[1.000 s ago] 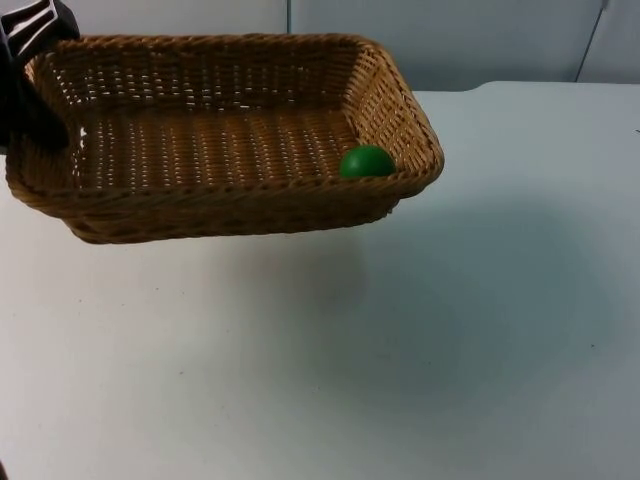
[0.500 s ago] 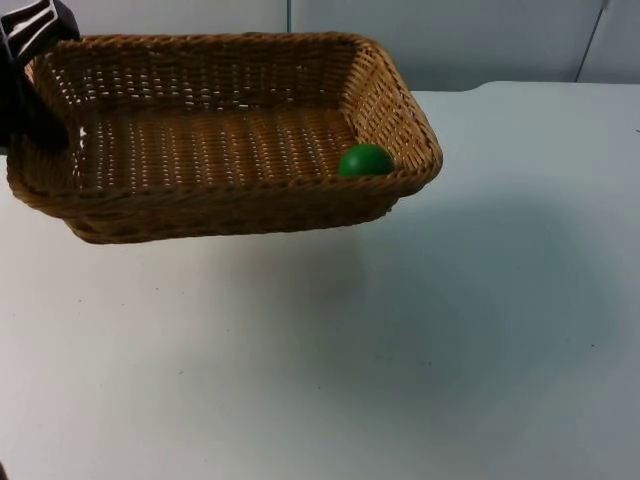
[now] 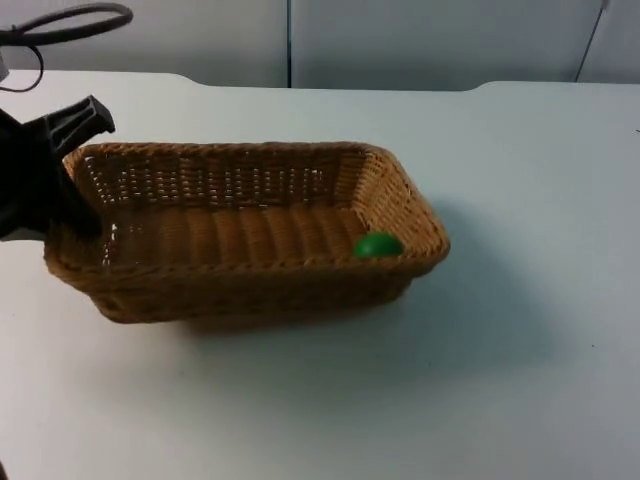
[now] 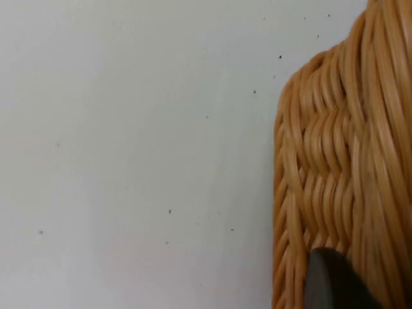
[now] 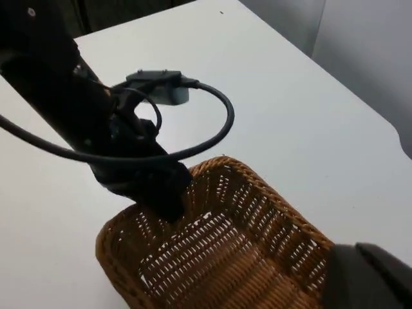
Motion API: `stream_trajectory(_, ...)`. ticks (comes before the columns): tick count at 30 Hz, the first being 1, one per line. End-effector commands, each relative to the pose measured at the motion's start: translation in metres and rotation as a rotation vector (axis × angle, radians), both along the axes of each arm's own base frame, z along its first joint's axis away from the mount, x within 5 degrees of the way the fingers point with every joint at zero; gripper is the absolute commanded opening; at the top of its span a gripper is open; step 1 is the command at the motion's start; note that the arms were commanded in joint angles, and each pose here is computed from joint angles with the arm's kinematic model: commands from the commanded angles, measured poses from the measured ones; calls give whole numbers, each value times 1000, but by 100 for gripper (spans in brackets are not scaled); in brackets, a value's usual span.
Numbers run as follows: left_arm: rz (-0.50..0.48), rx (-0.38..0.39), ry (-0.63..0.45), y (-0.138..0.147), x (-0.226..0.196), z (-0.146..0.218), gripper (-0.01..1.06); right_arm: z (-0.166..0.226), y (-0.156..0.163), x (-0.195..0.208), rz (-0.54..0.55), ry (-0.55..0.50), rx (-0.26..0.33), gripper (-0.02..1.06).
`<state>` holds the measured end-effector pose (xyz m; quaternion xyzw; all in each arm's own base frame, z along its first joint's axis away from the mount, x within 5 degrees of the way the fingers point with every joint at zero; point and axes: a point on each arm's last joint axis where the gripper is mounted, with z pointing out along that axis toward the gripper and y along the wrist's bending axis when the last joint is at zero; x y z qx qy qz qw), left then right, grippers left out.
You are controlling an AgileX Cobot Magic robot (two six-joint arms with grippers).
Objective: Pick up the basket with the left hand and place the ball into the basket with the right hand.
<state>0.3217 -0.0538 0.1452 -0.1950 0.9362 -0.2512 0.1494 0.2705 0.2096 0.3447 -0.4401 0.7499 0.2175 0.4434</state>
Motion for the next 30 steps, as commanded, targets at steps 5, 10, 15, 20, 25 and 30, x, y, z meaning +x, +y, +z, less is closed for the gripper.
stream_trajectory(5, 142, -128, 28, -3, 7, -1, 0, 3, -1, -2, 4, -13, 2, 0)
stream_trajectory(10, 128, -78, 28, 0, 7, -9, 0, 3, -1, -2, 6, -16, 0, 0)
stream_trajectory(15, 118, -36, 13, 2, 8, -10, 0, 3, -1, -2, 5, -22, -1, 0)
stream_trajectory(20, 104, -18, 9, 3, 8, -10, 0, 3, -1, -1, 2, -26, 1, 0)
stream_trajectory(25, 67, 6, 9, 4, 6, -11, 3, 4, -1, -1, -3, -30, 3, 0)
stream_trajectory(30, 50, 0, 22, 2, 5, -11, 28, 4, -1, 1, -15, -42, 8, 0)
